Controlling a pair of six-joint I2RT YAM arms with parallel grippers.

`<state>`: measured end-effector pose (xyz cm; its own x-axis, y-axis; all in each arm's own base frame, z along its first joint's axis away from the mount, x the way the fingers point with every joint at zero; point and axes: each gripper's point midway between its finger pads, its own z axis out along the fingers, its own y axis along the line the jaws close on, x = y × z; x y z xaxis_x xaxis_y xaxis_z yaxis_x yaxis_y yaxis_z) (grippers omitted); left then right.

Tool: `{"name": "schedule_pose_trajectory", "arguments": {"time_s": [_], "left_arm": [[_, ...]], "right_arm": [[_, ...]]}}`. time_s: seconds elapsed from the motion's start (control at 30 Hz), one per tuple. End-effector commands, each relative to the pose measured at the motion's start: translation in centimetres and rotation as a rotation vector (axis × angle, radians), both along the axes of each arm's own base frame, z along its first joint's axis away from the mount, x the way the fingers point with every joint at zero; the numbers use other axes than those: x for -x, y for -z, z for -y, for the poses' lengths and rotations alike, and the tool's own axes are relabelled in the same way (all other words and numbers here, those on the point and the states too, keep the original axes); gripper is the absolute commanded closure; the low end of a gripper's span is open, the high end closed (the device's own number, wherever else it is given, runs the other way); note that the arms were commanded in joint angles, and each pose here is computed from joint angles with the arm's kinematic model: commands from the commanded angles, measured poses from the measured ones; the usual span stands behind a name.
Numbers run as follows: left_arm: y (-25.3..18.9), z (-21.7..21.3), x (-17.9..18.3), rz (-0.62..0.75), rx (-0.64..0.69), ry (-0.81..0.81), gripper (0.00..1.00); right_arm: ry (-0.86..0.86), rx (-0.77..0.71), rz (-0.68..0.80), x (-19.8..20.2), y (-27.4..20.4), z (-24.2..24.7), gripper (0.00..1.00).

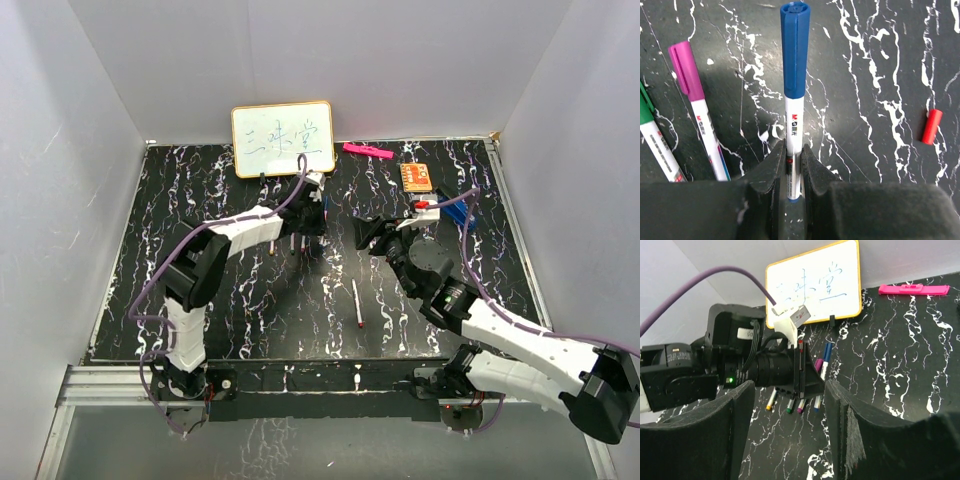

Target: Insert the pens into the pen caps

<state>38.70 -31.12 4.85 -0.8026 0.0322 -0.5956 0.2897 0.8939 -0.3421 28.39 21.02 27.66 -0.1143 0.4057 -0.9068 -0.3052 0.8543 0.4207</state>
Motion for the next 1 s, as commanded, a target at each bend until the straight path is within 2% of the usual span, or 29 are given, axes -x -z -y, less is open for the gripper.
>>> {"name": "schedule_pose_trajectory", "arguments": {"time_s": [0.0, 0.27, 0.37, 0.67, 0.97], "left_arm": [[0.6, -0.9, -0.6, -0.019, -0.095, -0.018, 1.0], [2.6, -1.5, -0.9, -0.06, -0.148, -0.045, 0.98], [3.0, -1.4, -0.8, -0.073, -0.146, -0.049, 0.89], [3.8, -1.7, -0.6, -0.094, -0.165, -0.067, 0.75], [2.9, -1.8, -0.9, -0.076, -0.16, -0.074, 0.72]], "right_arm": [[0.025, -0.007, 0.014, -0.4, -1.2, 0.2, 0.45], [0.054, 0.011, -0.012, -0.6, -0.2, 0.6, 0.44], [0.055, 0.015, -0.017, -0.6, 0.1, 0.6, 0.44], [0.06, 0.023, -0.031, -0.7, 0.7, 0.6, 0.44], [0.079, 0.054, -0.058, -0.8, 1.7, 0.9, 0.44]]}}
